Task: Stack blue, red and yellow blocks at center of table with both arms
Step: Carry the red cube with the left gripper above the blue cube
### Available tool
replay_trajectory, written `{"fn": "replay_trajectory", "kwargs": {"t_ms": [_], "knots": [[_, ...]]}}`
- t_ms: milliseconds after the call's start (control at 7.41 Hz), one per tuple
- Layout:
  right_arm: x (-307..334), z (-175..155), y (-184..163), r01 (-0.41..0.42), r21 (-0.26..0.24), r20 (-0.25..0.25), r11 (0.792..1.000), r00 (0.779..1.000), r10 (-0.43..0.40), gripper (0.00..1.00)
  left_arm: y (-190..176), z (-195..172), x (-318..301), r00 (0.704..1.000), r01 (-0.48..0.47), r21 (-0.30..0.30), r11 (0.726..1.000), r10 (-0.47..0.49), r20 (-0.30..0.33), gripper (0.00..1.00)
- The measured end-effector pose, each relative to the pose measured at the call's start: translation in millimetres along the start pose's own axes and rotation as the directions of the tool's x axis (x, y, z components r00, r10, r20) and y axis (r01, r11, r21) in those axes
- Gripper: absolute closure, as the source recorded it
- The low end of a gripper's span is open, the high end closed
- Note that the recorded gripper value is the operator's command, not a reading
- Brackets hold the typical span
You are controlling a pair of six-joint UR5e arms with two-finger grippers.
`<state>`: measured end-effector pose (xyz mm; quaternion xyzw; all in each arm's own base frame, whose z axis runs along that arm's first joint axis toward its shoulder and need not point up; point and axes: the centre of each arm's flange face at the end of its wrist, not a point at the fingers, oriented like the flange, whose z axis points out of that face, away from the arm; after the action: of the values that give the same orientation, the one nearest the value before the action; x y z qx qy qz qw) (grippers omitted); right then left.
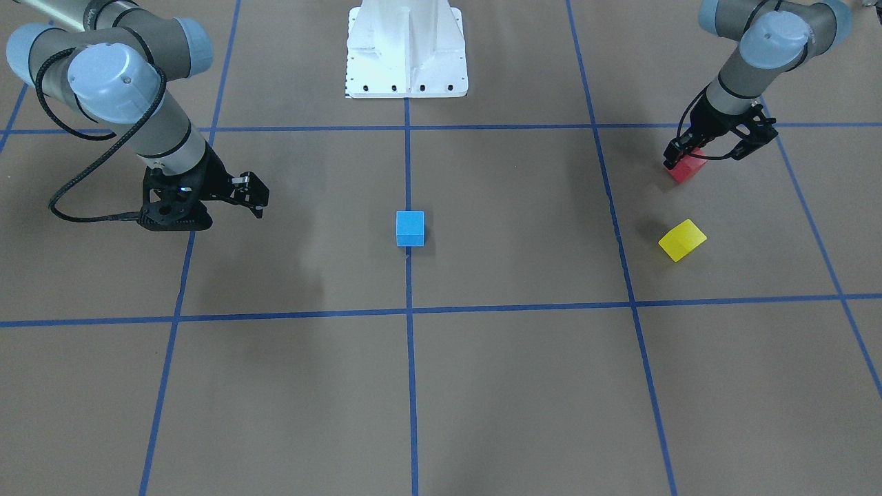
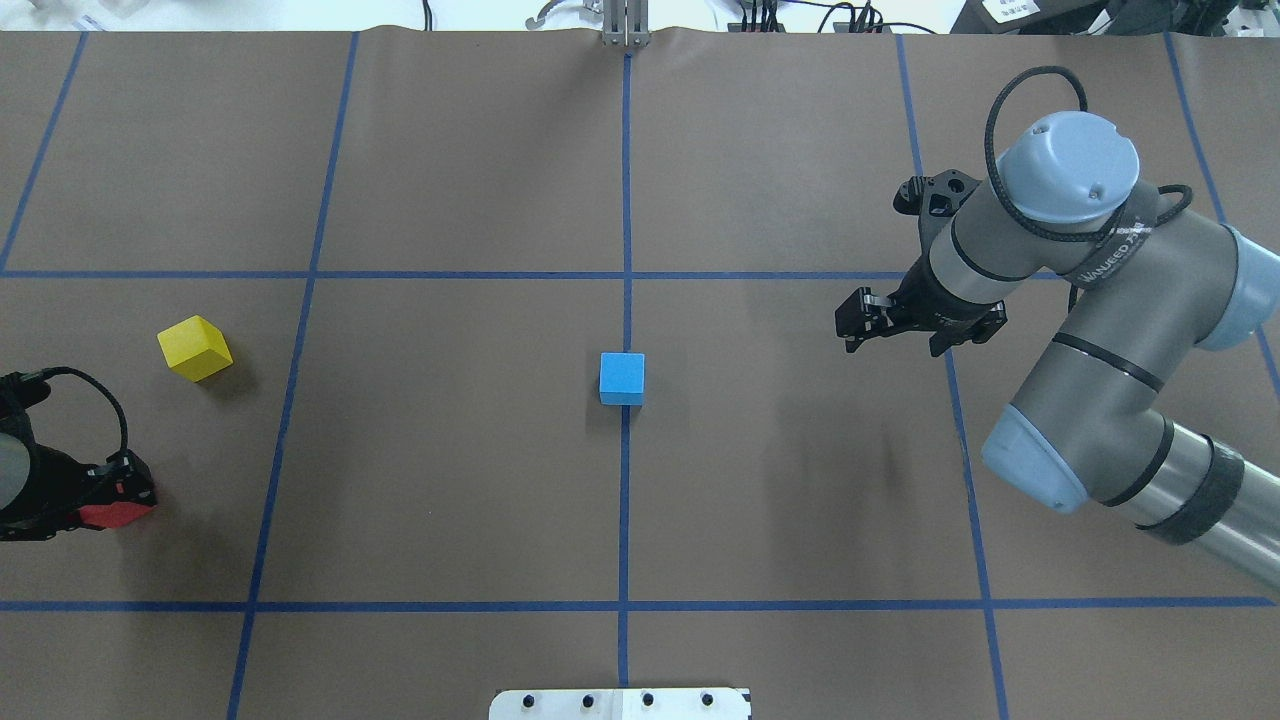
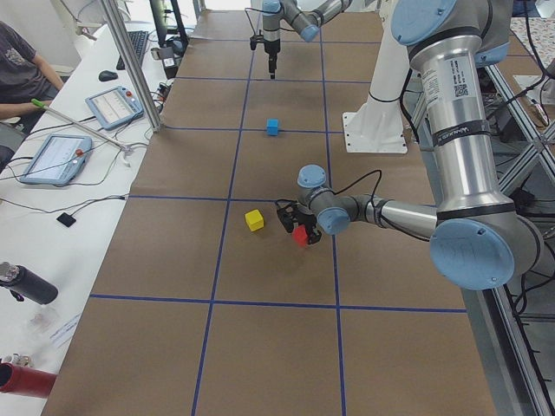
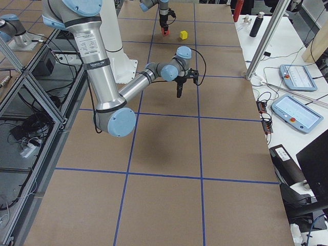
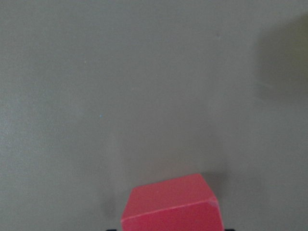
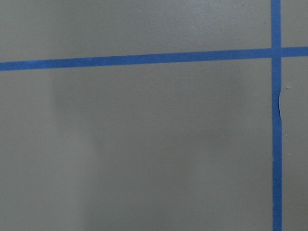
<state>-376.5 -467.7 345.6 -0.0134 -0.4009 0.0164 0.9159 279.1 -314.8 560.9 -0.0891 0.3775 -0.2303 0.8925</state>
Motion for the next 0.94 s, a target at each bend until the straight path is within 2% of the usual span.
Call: {"fn": "replay_trajectory", "kwargs": {"t_ms": [270,405,540,675,945], "knots": [[2,2,0,-0.003,-0.001,-0.004,1.0,1.0,0.003,0.0,17,-30,41,0.997,-0.05,-0.01,0.999,0.049,-0.059,1.0],[4,3,0,-0.005,-0.002,-0.008,1.0,1.0,0.005,0.0,25,-42,83,0.988,-0.127,-0.007,0.992,0.126,-0.093,1.0],[9,5,0,-0.009,-0.003,-0.013,1.0,1.0,0.009,0.0,33,-56,139,0.963,-0.245,0.007,0.969,0.245,-0.112,1.0],[14,5,-2,-0.013,-0.003,-0.018,1.0,1.0,0.013,0.0,43,-72,203,0.931,-0.351,0.018,0.936,0.351,-0.104,1.0],[41,3,-9,0.004,0.005,-0.038,1.0,0.999,-0.004,0.0,68,-114,327,0.854,-0.517,0.022,0.856,0.517,-0.064,1.0]]}}
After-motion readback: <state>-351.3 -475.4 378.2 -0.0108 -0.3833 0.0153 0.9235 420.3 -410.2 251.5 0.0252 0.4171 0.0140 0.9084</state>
